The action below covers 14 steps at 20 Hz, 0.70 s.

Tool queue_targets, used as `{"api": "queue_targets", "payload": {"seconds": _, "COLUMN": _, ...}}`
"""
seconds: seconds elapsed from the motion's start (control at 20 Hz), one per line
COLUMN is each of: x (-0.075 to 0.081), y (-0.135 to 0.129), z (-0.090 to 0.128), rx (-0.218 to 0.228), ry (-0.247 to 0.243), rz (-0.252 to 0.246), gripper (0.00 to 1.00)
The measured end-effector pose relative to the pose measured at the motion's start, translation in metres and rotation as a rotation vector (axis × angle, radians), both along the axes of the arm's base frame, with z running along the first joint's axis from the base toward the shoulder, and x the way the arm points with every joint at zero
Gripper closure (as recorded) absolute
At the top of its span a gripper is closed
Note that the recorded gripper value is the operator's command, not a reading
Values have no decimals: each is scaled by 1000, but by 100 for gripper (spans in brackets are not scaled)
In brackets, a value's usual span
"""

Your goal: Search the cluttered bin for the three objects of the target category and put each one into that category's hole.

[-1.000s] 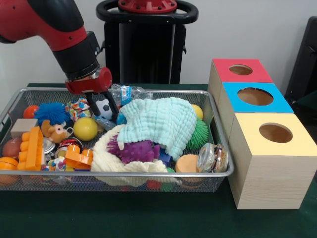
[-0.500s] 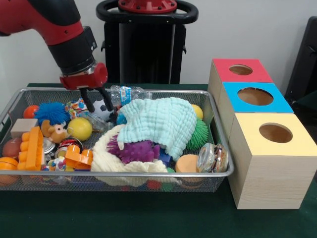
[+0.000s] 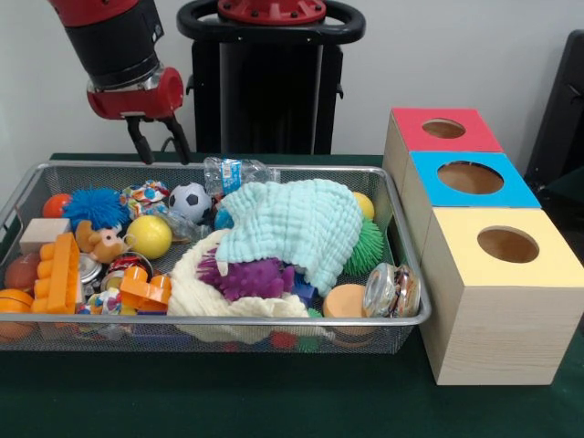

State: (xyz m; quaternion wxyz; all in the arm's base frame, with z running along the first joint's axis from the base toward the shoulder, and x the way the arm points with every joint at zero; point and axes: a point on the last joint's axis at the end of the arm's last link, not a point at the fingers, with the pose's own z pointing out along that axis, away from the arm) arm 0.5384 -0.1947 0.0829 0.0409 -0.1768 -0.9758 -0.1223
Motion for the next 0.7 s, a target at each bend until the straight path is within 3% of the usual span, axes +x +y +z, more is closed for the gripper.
{"api": "queue_targets", "payload": {"seconds": 0.3, "x": 9, "y": 2, "z": -1, "rx": -5, "ry": -12, "rz": 5, "gripper": 0}}
{"api": "queue_targets", "payload": {"seconds": 0.7, "x": 35, "y": 0, "z": -28, "rx": 18, "ry": -41, "rz": -12, "gripper": 0}}
